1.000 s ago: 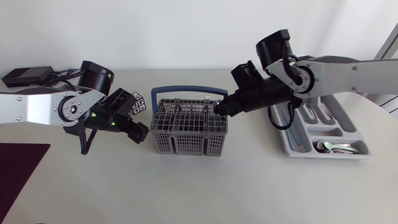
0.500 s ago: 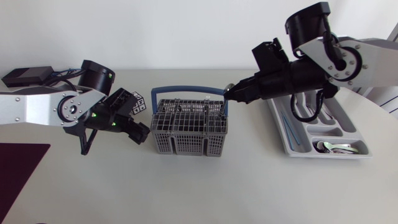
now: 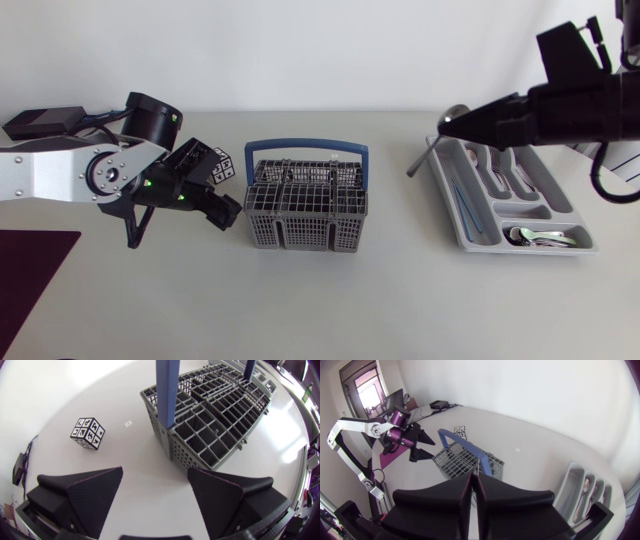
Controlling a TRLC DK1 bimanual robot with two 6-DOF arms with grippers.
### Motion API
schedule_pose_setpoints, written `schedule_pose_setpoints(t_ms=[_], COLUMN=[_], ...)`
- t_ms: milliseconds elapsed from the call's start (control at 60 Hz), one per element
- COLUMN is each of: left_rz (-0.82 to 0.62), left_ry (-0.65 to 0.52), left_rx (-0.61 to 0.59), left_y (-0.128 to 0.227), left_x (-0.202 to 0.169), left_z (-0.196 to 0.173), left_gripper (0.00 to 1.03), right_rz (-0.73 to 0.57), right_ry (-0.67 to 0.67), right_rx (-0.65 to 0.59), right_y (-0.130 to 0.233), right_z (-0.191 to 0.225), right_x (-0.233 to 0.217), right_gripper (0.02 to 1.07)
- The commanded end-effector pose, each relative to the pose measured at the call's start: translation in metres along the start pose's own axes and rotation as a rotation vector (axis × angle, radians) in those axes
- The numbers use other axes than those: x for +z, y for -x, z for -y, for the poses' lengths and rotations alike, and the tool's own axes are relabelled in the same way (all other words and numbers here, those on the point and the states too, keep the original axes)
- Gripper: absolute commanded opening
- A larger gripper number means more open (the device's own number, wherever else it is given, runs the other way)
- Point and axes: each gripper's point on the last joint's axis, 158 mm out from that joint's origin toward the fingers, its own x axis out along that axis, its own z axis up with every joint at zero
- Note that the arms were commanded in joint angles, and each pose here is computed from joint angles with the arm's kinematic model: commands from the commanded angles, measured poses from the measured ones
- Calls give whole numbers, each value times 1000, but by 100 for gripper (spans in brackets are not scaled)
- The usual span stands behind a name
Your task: Transfer all utensils from the basket to the drawer tray.
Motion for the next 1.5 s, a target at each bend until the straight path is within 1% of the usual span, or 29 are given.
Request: schedule_pose_setpoints(t_ms=[0, 150, 317, 383, 417, 483, 550, 733, 867, 917, 933, 950, 1000, 1017, 1067, 1083, 1150, 1183, 1267, 1400, 1483], left_rz=[-1, 5, 12, 11, 9, 9, 8, 4, 3, 5, 4, 4, 4, 4, 2, 2, 5, 6, 6, 6, 1], left_ry=[9, 12, 15, 16, 18, 16, 18, 8, 12, 13, 13, 12, 13, 13, 13, 13, 13, 14, 13, 18, 19], left_rx=[-1, 4, 4, 1, 0, -3, -4, 3, 4, 5, 4, 3, 4, 4, 5, 5, 7, 9, 10, 16, 16], left_y=[5, 8, 11, 13, 13, 14, 15, 17, 18, 20, 20, 20, 21, 21, 20, 20, 22, 22, 23, 23, 22], left_x=[-4, -2, 1, 2, 3, 4, 6, 10, 9, 10, 10, 10, 10, 10, 9, 9, 9, 9, 8, 7, 5], left_z=[-1, -3, -2, -1, -1, 1, 1, 6, 7, 6, 6, 7, 7, 7, 6, 6, 6, 5, 4, 2, 1], left_gripper=[92, 94, 94, 94, 94, 94, 94, 94, 94, 94, 94, 94, 94, 94, 94, 94, 94, 94, 94, 95, 95], right_rz=[-73, -129, -276, -320, -354, -411, -438, -539, -611, -615, -614, -614, -611, -609, -603, -602, -588, -581, -552, -486, -463], right_ry=[-15, -21, 50, 99, 105, 115, 129, 133, 123, 127, 128, 129, 134, 136, 139, 138, 149, 156, 178, 209, 211], right_rx=[-36, -169, -398, -542, -577, -611, -670, -754, -757, -753, -754, -755, -758, -761, -768, -769, -781, -788, -807, -835, -830], right_y=[2, 19, 40, 52, 57, 60, 66, 74, 72, 71, 71, 72, 72, 72, 74, 74, 76, 78, 84, 91, 91], right_z=[24, 77, 149, 186, 199, 214, 234, 278, 287, 286, 286, 285, 284, 284, 284, 284, 282, 281, 273, 255, 244], right_x=[-37, -75, -125, -141, -153, -171, -183, -222, -247, -249, -249, -249, -248, -247, -244, -243, -236, -231, -215, -180, -167], right_gripper=[8, 8, 8, 8, 8, 8, 8, 8, 8, 8, 10, 13, 28, 37, 57, 62, 75, 78, 82, 84, 85])
